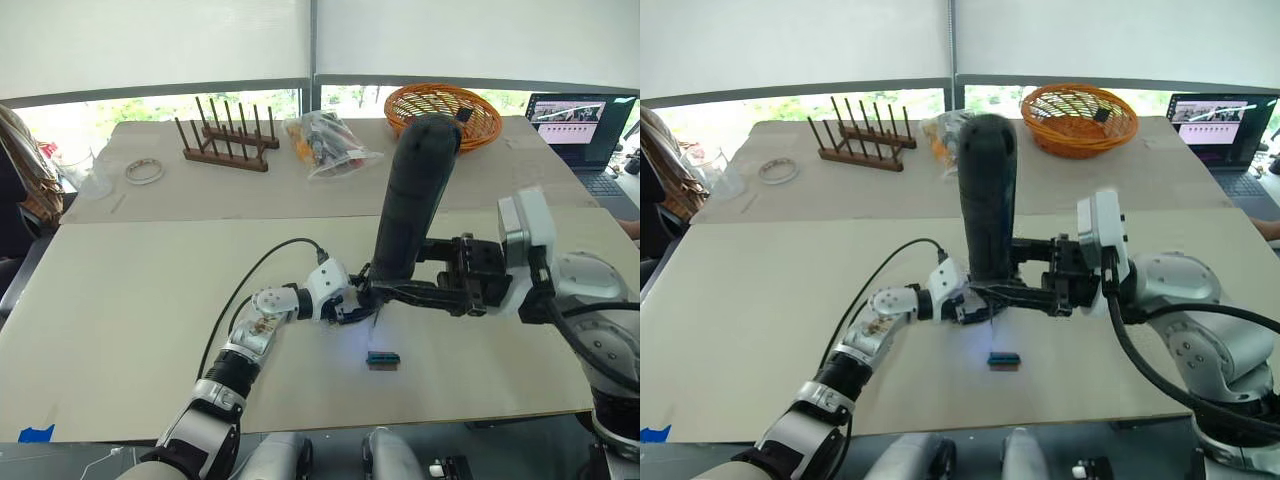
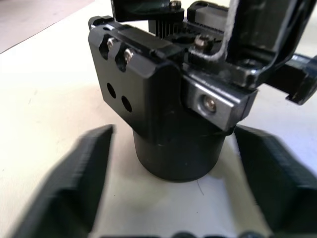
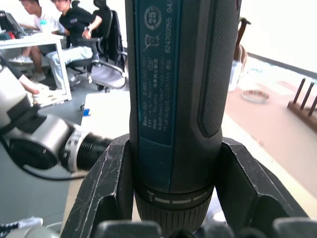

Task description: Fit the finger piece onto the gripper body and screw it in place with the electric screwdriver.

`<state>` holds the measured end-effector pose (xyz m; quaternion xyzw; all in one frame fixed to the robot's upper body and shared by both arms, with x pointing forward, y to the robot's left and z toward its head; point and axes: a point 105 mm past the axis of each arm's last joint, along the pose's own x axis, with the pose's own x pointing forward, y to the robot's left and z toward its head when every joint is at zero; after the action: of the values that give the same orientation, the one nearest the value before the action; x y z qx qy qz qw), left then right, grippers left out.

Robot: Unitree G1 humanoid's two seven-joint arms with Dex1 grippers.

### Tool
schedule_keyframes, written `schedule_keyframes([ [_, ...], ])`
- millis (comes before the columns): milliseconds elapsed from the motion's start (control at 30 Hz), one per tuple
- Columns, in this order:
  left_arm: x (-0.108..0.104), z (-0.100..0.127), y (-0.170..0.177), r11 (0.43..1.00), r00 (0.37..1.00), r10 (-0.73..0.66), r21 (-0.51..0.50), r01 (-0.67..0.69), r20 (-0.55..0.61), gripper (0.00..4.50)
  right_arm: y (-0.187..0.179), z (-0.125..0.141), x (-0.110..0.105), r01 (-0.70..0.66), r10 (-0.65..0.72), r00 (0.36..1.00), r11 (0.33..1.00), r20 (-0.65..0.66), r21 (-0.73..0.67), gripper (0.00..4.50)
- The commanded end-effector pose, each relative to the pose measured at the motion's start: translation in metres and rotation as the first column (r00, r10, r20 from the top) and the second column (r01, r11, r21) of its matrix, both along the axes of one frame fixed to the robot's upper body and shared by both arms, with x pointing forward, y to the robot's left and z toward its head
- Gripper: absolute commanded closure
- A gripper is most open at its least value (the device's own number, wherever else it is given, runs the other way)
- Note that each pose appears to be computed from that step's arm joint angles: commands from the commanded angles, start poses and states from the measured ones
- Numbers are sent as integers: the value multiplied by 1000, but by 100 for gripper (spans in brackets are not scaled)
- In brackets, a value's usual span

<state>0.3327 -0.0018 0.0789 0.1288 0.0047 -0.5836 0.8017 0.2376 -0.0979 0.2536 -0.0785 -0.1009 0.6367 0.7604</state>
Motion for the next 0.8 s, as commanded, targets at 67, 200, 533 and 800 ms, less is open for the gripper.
schedule_keyframes([
  [67, -2, 6, -4, 999, 999, -45, -6, 45, 25, 219, 6, 25, 6, 23, -26, 996, 999, 90, 33, 259],
  [200, -2, 7, -5, 999, 998, -52, -11, 52, 21, 219, 8, 32, 14, 49, -52, 991, 998, 122, 34, 259],
  [533, 0, 9, -4, 999, 999, -44, -17, 44, 21, 219, 14, 28, 27, 76, -76, 986, 997, 151, 4, 259],
  [800, 0, 9, -3, 999, 999, -43, -18, 44, 20, 219, 15, 23, 29, 72, -70, 986, 997, 154, -6, 259],
])
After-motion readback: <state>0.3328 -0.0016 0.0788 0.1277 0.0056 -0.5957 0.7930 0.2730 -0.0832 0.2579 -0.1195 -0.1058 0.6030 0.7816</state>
